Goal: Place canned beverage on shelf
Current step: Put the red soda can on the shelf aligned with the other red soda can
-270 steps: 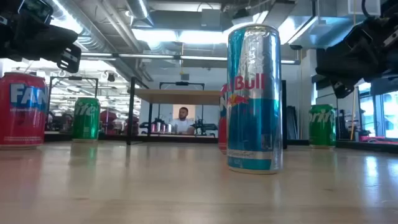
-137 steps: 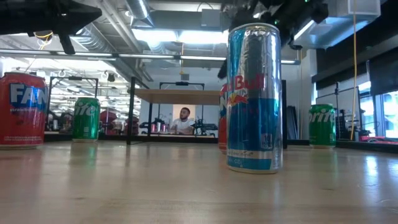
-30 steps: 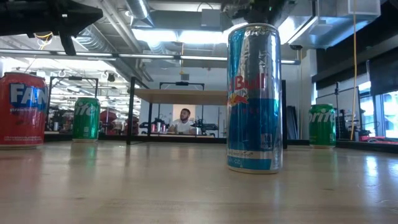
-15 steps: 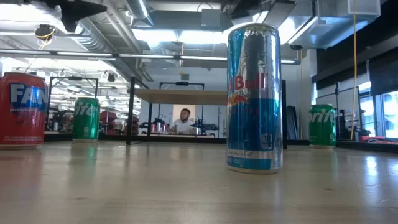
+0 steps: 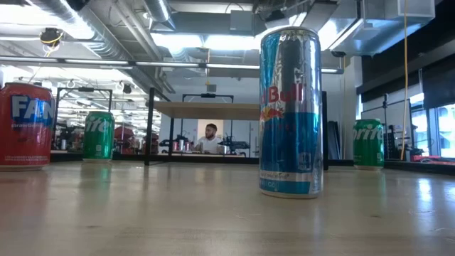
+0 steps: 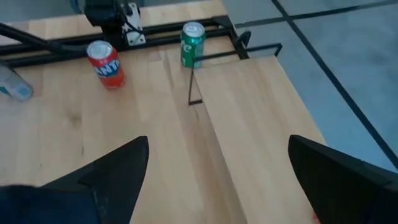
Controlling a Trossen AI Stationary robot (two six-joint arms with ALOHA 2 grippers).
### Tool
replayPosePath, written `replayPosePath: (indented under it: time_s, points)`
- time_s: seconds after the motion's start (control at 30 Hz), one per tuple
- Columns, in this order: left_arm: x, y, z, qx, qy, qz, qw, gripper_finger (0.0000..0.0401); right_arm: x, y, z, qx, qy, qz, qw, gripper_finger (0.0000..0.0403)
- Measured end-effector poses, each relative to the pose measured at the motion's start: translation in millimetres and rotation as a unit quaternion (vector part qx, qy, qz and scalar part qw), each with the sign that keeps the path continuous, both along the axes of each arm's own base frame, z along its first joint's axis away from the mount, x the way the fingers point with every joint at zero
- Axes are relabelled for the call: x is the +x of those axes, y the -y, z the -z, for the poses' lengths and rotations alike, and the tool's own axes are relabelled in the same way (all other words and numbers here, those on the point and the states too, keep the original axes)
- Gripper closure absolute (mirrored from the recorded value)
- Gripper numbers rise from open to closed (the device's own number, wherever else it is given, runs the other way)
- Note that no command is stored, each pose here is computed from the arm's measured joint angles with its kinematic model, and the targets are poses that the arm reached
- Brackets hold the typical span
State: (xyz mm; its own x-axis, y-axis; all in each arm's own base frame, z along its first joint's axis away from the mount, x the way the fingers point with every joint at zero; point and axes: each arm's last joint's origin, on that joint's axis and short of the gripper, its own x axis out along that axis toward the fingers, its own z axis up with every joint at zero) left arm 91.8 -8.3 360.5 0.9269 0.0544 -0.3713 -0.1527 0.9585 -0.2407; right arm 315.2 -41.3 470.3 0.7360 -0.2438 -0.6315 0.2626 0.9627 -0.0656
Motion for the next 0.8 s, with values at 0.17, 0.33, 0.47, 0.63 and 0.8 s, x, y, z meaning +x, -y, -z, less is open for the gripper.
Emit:
replayPosePath:
  time_s: [0.17, 0.33, 0.47, 0.63, 0.8]
  points:
    - [-3.8, 0.6, 13.1, -0.009, -0.076, 0.012, 0.997, 0.011, 1.4, -11.4, -0.4, -0.008, 0.002, -0.002, 1.0, 0.0033]
    - [3.1, 1.2, 30.4, -0.019, -0.186, -0.016, 0.982, 0.0056, 4.9, -15.1, 2.1, -0.012, -0.001, 0.003, 1.0, 0.0033]
    - [5.4, 1.8, 36.3, -0.024, -0.224, -0.02, 0.974, 0.0033, 9.6, -15.0, 7.8, 0.002, -0.012, 0.006, 1.0, 0.0033]
    - [5.9, 2.5, 37.7, -0.054, -0.233, -0.031, 0.97, 0.0034, 16.6, -15.9, 15.6, 0.007, -0.03, 0.003, 1.0, 0.0033]
    - [5.7, 1.2, 50.8, -0.073, -0.326, -0.103, 0.937, 0.0036, 22.7, -15.9, 21.7, 0.005, -0.043, -0.006, 0.999, 0.0033]
